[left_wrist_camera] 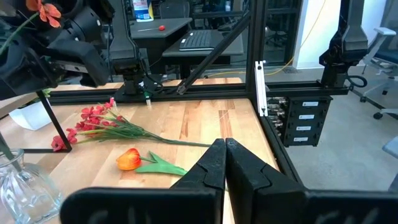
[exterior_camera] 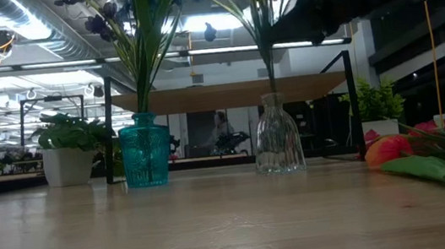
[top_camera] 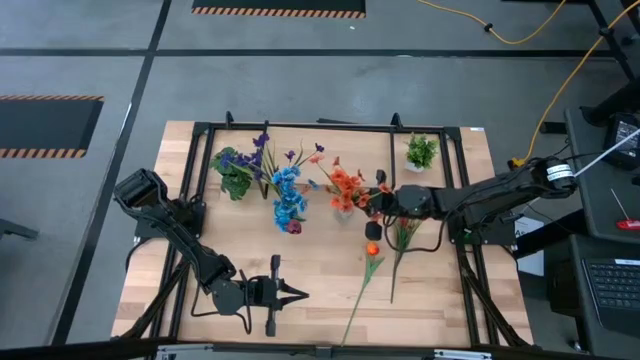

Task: Pick and place flowers into a vace then onto a shelf
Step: Put the red orange flowers into the transparent vase

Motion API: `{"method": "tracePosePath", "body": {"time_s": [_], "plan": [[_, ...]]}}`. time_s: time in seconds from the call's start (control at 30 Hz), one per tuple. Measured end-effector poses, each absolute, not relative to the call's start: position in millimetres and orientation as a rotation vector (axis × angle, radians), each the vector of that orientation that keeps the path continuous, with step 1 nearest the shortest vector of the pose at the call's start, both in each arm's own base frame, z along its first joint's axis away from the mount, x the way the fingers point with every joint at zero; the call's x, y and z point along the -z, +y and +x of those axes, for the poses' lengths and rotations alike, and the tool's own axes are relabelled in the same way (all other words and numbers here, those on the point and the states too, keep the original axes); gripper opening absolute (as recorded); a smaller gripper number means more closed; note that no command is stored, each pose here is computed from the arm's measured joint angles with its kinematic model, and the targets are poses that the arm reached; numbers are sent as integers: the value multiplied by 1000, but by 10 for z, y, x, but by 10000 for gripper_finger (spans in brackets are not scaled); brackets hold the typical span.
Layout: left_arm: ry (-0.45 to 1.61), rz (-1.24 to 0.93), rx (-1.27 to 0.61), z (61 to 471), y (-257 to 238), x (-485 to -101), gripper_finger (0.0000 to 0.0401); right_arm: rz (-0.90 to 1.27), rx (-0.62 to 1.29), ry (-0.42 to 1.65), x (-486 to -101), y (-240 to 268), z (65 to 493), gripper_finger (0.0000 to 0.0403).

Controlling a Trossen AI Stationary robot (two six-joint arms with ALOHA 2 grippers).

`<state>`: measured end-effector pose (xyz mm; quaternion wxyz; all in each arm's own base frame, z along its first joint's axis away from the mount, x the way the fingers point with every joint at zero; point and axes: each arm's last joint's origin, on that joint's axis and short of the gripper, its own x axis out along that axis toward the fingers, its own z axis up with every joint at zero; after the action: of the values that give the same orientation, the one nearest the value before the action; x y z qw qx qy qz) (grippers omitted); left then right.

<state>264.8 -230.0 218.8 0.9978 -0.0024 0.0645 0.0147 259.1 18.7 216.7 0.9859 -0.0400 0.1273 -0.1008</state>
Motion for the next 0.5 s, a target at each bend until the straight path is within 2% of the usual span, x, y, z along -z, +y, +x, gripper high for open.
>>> {"method": "tracePosePath", "body": {"time_s": [0.2,0.5], "plan": [[129,-5,-29,2648,-2300,-2188,1,-62,204,172,-2057,178,2501,18],[129,-5,-29,2648,-2300,-2188,3,-39,206,162,-2055,177,2497,74]]}}
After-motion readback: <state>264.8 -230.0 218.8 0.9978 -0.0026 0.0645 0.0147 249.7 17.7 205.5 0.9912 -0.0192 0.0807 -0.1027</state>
